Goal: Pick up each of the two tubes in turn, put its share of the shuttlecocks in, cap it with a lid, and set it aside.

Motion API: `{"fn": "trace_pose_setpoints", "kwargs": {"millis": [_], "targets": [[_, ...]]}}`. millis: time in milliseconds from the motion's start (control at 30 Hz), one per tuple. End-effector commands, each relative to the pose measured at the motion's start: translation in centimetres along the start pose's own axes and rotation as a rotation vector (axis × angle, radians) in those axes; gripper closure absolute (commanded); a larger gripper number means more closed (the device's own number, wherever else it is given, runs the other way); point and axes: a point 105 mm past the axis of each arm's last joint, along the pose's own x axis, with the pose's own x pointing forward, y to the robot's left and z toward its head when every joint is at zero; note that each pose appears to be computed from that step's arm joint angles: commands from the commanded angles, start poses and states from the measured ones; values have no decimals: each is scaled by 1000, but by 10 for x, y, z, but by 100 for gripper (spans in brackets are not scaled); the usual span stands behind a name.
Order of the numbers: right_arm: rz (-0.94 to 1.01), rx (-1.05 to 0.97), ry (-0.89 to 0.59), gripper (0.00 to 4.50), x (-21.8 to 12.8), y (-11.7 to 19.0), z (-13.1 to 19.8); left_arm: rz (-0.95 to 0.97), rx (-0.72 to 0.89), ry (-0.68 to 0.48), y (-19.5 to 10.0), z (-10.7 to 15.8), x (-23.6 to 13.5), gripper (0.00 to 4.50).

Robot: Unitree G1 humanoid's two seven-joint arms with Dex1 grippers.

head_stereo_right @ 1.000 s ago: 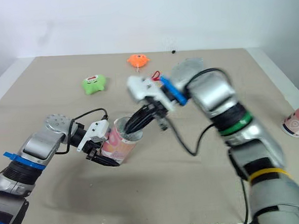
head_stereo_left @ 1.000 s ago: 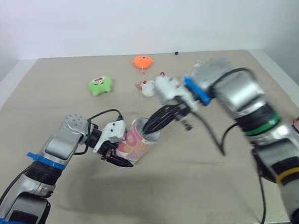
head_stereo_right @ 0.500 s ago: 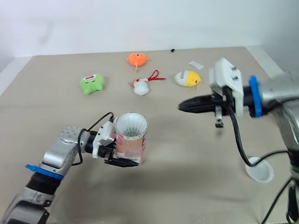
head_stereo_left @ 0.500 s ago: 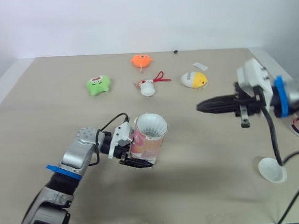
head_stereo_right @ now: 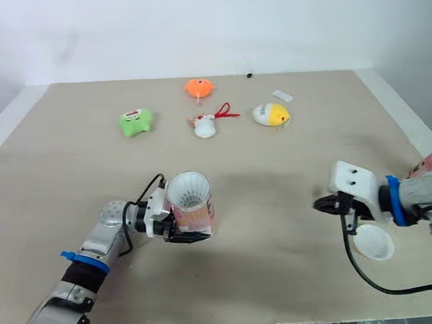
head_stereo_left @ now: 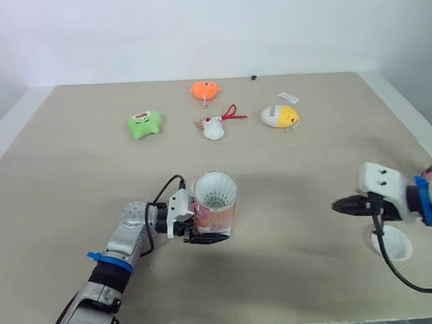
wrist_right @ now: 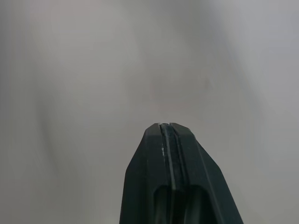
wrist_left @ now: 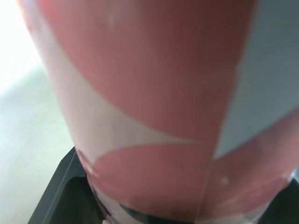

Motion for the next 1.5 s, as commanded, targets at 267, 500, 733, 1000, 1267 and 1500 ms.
{"fn": "trace_pose_setpoints", "kwargs": {"millis": [267,500,733,1000,1267,1500], "targets": [[-42,55,177,145,-58,-24,-54,-24,-21,-9,-2,-6,46,162],[-45,183,213,145,-75,-36,-85,-31,-22,-3,-2,-2,49,162],[61,227,178,145,-43,-27,-88,-1,-29,33,2,-5,42,162],[123,207,145,145,-29,-18,-80,27,-34,49,4,-5,36,162],[171,200,158,326,-11,-8,-82,21,-22,63,9,-3,30,162],[167,163,115,444,-8,-12,-69,26,-19,67,13,-1,24,162]]}}
